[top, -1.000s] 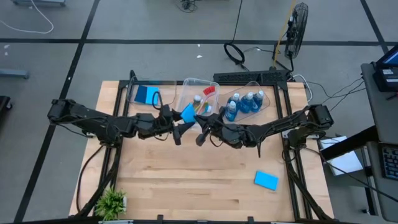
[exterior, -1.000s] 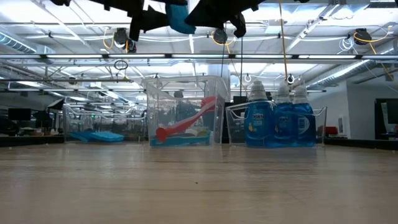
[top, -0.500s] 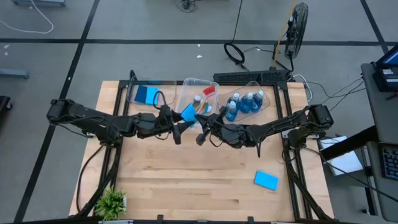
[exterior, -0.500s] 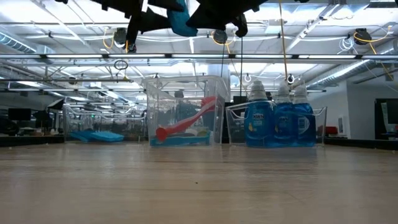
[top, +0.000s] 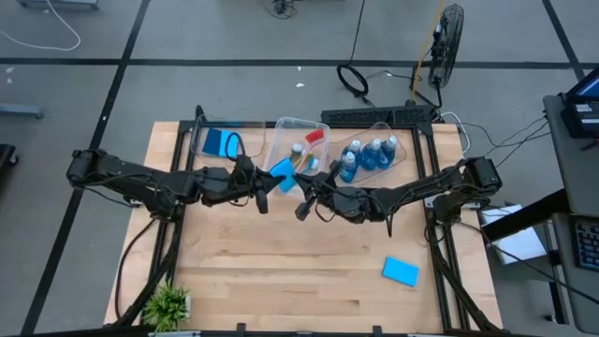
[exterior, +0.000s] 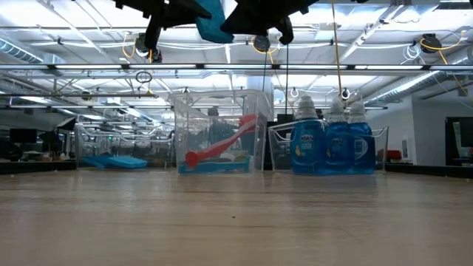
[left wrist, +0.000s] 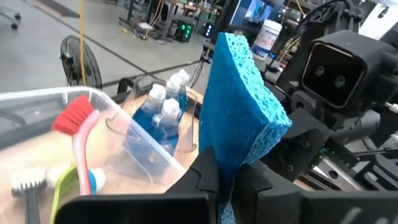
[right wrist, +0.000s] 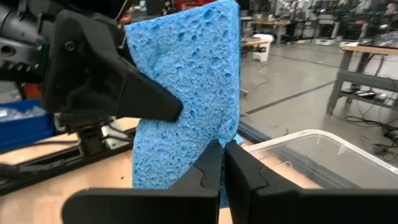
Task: Pick & Place Kitchen Sink Supplies
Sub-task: Put the blue sponge into the left transparent bin
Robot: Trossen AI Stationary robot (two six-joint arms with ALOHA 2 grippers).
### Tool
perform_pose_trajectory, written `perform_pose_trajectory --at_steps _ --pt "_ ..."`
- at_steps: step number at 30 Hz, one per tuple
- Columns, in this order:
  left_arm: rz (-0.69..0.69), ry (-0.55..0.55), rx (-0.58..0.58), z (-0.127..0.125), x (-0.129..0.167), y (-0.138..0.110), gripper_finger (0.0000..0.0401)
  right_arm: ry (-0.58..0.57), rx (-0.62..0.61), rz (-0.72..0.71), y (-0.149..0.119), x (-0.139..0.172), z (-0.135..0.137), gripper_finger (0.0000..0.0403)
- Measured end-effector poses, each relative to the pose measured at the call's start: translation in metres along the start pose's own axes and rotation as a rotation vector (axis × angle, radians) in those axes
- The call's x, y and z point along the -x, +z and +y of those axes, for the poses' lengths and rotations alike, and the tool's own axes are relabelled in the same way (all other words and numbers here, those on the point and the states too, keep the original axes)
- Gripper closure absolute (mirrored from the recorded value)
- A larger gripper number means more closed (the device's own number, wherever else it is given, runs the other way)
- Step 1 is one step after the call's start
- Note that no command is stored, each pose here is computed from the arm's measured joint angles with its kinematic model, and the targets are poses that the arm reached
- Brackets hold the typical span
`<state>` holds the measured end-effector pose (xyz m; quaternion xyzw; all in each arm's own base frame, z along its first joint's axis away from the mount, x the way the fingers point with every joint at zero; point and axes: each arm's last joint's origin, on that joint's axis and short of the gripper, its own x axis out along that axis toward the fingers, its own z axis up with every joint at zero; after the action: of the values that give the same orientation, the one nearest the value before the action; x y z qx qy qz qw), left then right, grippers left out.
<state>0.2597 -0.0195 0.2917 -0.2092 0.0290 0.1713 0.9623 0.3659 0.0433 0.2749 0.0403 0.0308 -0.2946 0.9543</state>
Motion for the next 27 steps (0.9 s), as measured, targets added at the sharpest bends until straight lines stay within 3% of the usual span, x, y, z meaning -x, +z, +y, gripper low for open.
perform_pose_trajectory --at_steps 7,20,27 --pt "0.038 0.018 -0.006 0.002 0.005 0.000 0.0392 0.119 0.048 0.029 -0.003 0.000 0.002 0.0381" --pt "0.079 0.218 -0.049 0.025 0.055 0.017 0.0393 0.305 0.041 0.071 -0.003 0.002 0.007 0.0253" --pt "0.127 0.282 -0.056 0.038 0.079 0.020 0.0393 0.403 0.066 0.124 0.003 0.012 0.006 0.0234"
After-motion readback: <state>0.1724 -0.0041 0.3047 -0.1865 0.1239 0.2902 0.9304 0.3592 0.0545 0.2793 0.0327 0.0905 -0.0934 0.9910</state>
